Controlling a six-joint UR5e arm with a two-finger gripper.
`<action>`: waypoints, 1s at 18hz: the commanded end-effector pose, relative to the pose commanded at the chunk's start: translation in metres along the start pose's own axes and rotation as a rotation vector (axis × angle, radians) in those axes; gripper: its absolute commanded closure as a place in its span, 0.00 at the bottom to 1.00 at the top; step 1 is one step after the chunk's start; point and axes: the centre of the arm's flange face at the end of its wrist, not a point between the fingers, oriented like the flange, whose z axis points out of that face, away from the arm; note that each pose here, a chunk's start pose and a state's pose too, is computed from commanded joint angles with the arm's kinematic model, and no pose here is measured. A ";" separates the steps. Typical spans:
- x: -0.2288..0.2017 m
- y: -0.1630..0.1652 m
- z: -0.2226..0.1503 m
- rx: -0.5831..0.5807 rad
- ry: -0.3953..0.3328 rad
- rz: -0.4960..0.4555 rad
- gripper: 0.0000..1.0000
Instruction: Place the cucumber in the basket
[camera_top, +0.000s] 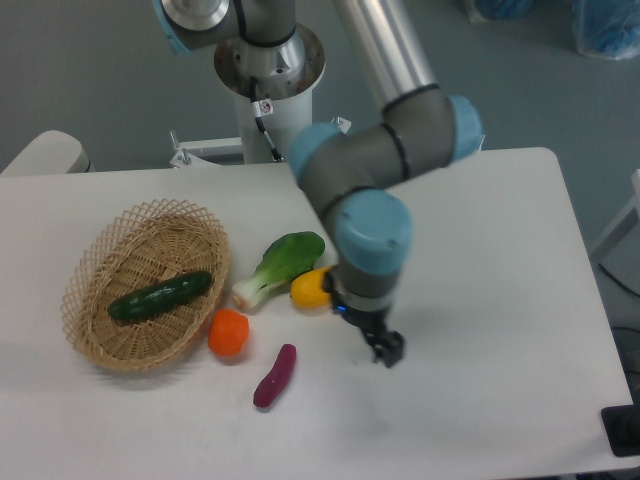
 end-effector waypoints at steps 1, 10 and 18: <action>-0.009 0.011 0.002 0.001 -0.002 0.011 0.00; -0.048 0.074 0.020 0.046 -0.013 0.067 0.00; -0.044 0.073 0.025 0.064 -0.012 0.092 0.00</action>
